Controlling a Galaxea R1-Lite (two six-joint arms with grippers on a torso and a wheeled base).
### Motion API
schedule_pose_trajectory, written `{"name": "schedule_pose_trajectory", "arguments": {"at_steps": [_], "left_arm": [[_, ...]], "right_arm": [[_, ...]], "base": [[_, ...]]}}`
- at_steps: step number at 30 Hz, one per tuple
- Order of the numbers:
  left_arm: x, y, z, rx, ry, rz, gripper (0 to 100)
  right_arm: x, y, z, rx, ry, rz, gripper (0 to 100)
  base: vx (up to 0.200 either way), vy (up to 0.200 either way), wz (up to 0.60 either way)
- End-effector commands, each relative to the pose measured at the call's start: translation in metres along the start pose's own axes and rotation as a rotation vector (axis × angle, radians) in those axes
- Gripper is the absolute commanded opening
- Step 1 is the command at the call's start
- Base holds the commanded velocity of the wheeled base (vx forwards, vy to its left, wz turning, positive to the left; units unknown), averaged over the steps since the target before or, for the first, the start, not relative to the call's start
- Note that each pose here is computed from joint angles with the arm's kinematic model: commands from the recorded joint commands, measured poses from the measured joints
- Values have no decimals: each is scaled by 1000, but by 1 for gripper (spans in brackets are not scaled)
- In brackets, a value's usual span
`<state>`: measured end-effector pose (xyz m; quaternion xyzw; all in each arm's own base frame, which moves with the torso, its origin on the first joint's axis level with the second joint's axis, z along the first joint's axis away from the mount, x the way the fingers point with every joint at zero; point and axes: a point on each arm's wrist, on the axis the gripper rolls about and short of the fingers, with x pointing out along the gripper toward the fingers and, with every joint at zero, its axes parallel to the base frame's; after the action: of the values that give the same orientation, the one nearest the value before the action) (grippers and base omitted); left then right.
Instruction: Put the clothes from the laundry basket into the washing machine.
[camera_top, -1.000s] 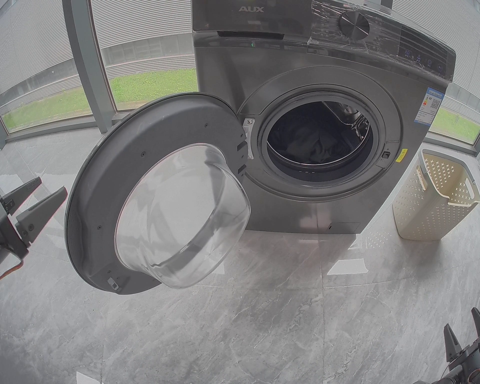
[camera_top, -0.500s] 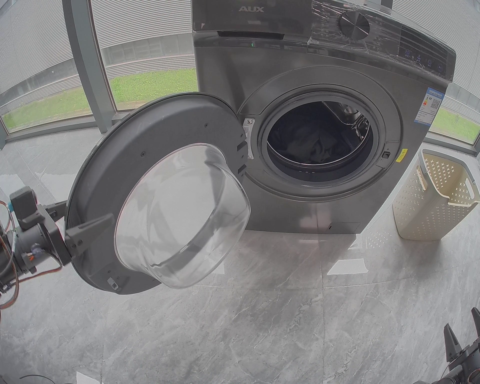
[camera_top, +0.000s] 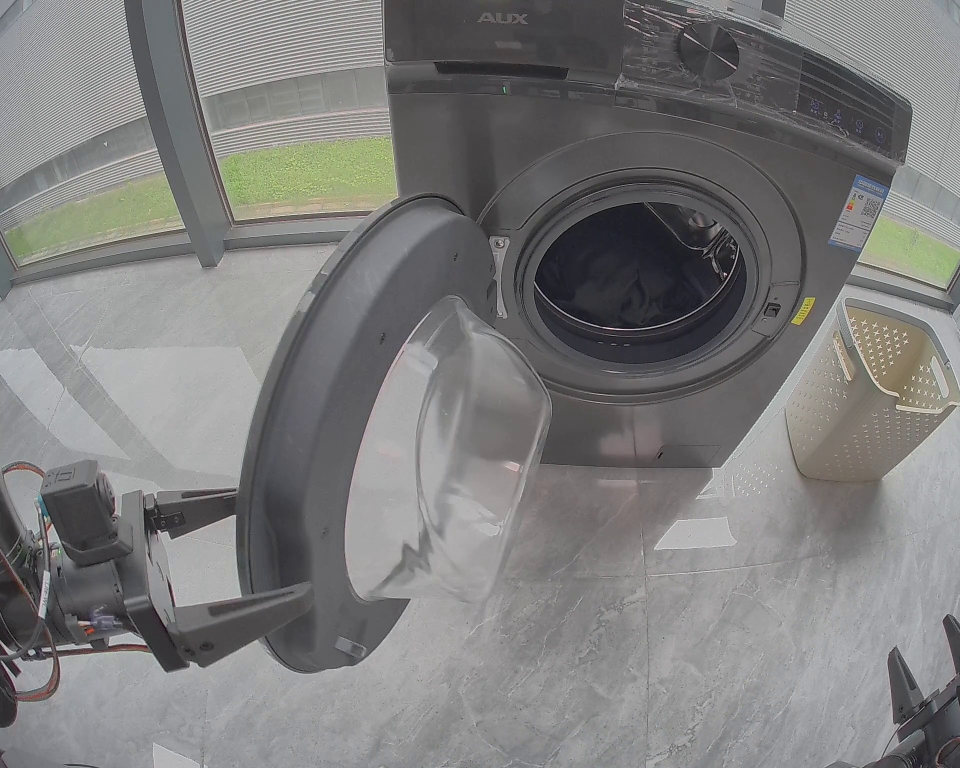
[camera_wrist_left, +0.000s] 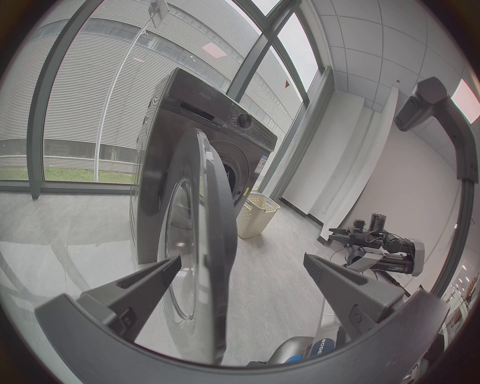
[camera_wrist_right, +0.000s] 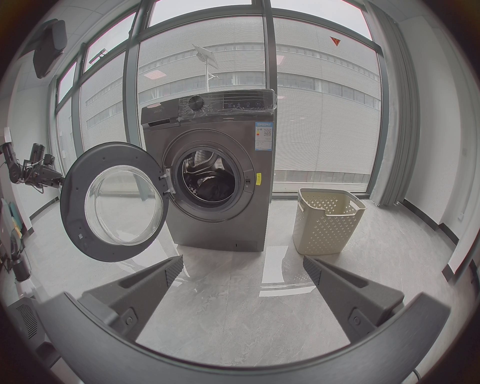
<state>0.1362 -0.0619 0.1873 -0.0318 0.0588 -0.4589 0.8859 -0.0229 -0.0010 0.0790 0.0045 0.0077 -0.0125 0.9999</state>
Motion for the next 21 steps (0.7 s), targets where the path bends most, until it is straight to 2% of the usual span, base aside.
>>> {"name": "schedule_pose_trajectory", "arguments": {"at_steps": [1,4,6,9,12,15,17,21], "left_arm": [[-9,-9,1,18,-26,-14,100],[-11,-8,1,18,-32,5,100],[-11,-4,3,8,-37,35,100],[-12,8,1,-17,-28,103,100],[-10,20,-1,-25,-19,144,100],[-13,26,5,0,-64,178,100],[-18,29,8,5,-90,177,100],[-26,32,9,-16,-114,193,100]], "right_arm": [[0,0,-4,0,-5,0,100],[0,0,-4,0,-5,0,100],[0,0,-4,0,-5,0,100],[0,0,-4,0,-5,0,100],[0,0,-4,0,-5,0,100],[0,0,-4,0,-5,0,100],[0,0,-4,0,-5,0,100],[0,0,-4,0,-5,0,100]], "base": [[0,0,0],[0,0,0],[0,0,0],[0,0,0],[0,0,0],[0,0,0],[0,0,0],[0,0,0]]}}
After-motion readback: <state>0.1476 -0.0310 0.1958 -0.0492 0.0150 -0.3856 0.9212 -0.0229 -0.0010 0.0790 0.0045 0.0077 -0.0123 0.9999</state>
